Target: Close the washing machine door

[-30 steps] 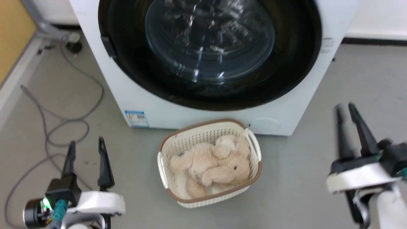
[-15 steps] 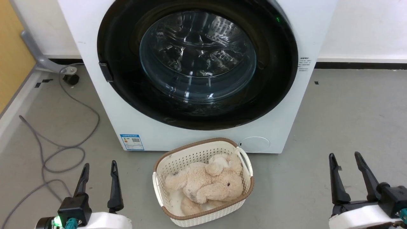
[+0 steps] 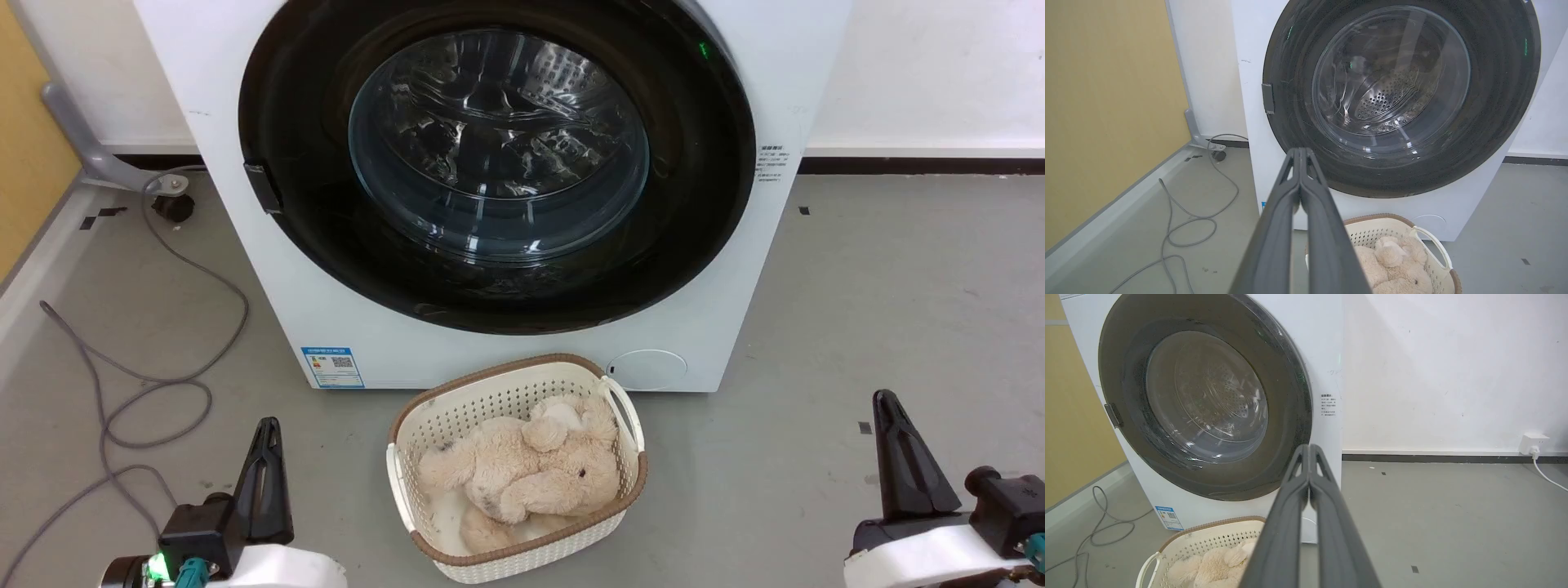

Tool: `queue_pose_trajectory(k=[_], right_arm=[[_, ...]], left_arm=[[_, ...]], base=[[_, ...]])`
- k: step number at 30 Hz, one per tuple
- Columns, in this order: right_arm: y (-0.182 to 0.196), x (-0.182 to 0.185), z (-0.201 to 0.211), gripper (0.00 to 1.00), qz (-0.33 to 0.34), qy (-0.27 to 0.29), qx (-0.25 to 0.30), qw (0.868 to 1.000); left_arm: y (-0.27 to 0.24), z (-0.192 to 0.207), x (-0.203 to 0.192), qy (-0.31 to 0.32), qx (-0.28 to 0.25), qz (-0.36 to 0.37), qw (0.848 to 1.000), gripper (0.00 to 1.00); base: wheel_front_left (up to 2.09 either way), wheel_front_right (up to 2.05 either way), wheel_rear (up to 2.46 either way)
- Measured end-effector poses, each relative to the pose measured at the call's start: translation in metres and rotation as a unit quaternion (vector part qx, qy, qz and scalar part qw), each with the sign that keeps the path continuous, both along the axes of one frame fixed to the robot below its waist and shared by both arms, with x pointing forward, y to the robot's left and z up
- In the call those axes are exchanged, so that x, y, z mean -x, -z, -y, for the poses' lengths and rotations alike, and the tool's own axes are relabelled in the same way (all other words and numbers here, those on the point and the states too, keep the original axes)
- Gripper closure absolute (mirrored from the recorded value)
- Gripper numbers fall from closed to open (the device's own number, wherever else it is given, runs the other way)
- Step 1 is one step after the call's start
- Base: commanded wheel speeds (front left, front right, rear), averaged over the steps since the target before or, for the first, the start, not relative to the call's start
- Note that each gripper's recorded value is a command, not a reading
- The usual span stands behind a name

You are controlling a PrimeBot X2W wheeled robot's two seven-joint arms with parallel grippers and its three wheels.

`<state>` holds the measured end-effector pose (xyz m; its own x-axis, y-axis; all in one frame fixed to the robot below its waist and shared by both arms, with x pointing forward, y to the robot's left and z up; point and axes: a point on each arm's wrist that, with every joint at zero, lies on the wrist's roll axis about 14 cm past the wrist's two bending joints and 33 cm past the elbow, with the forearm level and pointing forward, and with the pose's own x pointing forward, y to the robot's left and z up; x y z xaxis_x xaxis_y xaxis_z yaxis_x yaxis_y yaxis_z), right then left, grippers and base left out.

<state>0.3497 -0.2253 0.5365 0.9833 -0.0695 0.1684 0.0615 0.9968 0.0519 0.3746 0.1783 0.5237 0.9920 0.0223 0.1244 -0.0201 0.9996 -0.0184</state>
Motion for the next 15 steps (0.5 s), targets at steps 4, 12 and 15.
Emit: queue_pose_trajectory(k=[4,12,15], right_arm=[[0.0007,-0.001,-0.002,1.0,-0.004,-0.003,0.0,1.0],[0.0019,-0.0031,-0.0068,1.0,-0.011,-0.011,0.004,1.0],[0.0023,-0.0038,-0.0082,1.0,-0.013,-0.013,0.004,1.0]], left_arm=[[0.0003,-0.0002,0.0003,0.0,0.0,-0.002,1.0,1.0],[0.0014,-0.0005,0.0007,0.0,-0.001,-0.009,1.0,1.0],[0.0015,-0.0004,0.0009,0.0,-0.003,-0.011,1.0,1.0]], base=[[0.0,0.0,0.0],[0.0,0.0,0.0],[0.0,0.0,0.0]])
